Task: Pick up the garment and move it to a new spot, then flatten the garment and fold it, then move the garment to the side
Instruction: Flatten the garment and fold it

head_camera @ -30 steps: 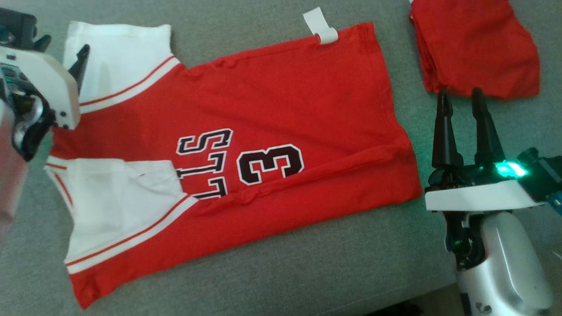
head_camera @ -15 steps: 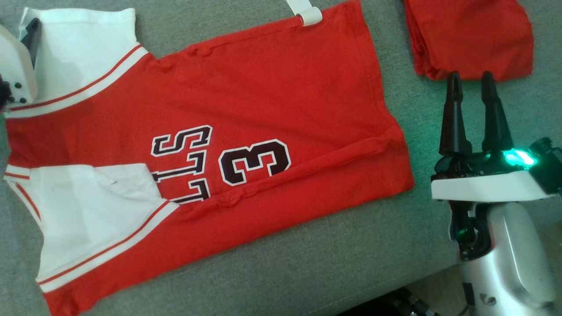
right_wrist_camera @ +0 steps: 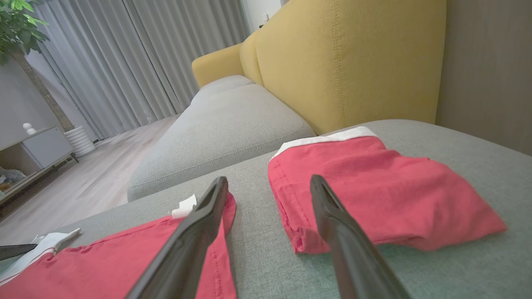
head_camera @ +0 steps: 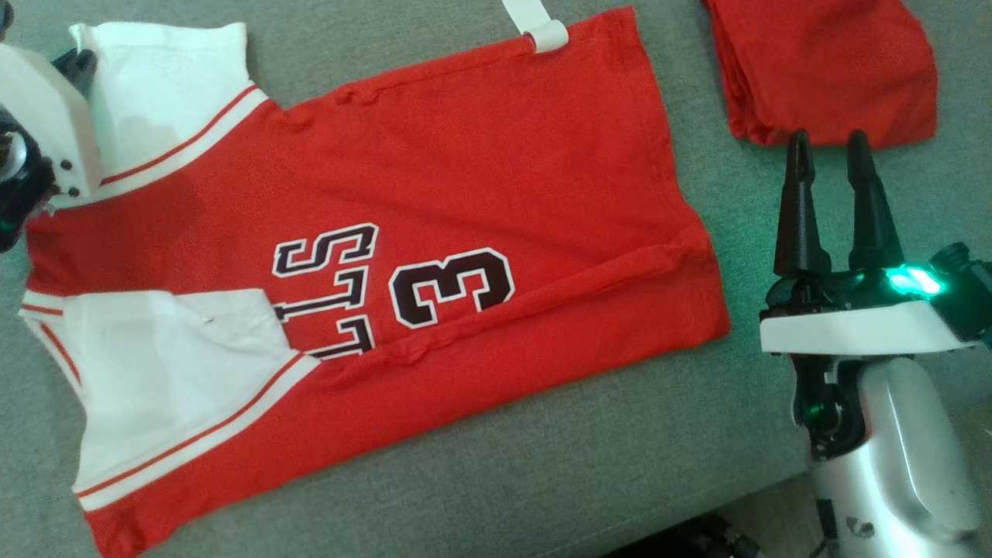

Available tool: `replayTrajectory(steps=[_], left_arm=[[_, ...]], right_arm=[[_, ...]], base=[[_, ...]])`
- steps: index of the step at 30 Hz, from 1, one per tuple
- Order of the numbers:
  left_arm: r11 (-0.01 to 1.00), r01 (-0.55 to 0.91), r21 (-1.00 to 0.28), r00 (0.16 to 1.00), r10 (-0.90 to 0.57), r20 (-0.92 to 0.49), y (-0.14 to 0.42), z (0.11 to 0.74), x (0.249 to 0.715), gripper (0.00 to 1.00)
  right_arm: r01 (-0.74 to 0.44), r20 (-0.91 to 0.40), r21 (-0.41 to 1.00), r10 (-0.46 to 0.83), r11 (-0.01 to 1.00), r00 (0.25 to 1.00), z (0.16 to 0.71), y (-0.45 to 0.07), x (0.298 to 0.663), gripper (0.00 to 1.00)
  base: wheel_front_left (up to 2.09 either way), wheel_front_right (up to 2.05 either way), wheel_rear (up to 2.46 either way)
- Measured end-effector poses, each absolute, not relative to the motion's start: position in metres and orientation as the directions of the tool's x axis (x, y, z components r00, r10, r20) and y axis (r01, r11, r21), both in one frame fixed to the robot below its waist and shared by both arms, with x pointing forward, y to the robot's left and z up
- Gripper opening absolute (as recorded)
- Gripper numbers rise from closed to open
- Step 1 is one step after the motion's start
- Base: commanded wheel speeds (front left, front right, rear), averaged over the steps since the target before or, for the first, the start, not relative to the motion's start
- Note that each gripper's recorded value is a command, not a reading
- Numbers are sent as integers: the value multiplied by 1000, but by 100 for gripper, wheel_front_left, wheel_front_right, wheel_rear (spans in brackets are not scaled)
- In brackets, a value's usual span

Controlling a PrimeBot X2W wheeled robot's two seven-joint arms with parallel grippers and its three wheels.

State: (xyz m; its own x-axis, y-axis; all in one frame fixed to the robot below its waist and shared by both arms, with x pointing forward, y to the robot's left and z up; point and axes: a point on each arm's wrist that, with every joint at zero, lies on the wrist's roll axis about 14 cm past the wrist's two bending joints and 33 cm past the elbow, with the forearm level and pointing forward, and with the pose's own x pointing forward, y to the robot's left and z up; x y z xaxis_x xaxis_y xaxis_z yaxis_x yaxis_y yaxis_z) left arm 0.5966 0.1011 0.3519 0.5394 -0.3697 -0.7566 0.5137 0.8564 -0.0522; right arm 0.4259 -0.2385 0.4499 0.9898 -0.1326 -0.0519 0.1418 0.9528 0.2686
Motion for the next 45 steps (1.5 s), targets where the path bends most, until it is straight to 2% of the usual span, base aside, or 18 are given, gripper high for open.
replayTrajectory(steps=[5, 10, 17, 23, 27, 31, 38, 45], left_arm=[[872, 488, -35, 605, -366, -707, 110, 364, 599, 0], [873, 486, -35, 711, -418, -565, 101, 399, 604, 0], [879, 477, -8, 802, -439, -405, 109, 442, 593, 0], [874, 485, -2, 814, -453, -363, 115, 451, 562, 0], [872, 490, 4, 816, -457, -355, 120, 455, 546, 0], [866, 500, 8, 813, -466, -349, 123, 462, 537, 0], [864, 503, 8, 808, -467, -358, 123, 463, 528, 0], [862, 507, 5, 801, -469, -373, 123, 461, 525, 0]], right_arm=[[129, -37, 249, -124, 960, 992, 456, -237, 427, 100], [83, -38, 183, -78, 980, 996, 457, -226, 434, 100], [-35, -74, 93, 42, 995, 996, 473, -195, 474, 100], [-112, -260, 28, 115, 993, 959, 447, -177, 498, 100], [-108, -405, -2, 98, 994, 909, 419, -188, 512, 100], [-114, -497, -25, 87, 993, 864, 399, -194, 525, 100], [-156, -600, -57, 91, 986, 795, 368, -191, 535, 100], [-213, -635, -104, 100, 971, 766, 361, -190, 547, 100]], base=[[0, 0, 0], [0, 0, 0], [0, 0, 0], [0, 0, 0], [0, 0, 0], [0, 0, 0], [0, 0, 0], [0, 0, 0]])
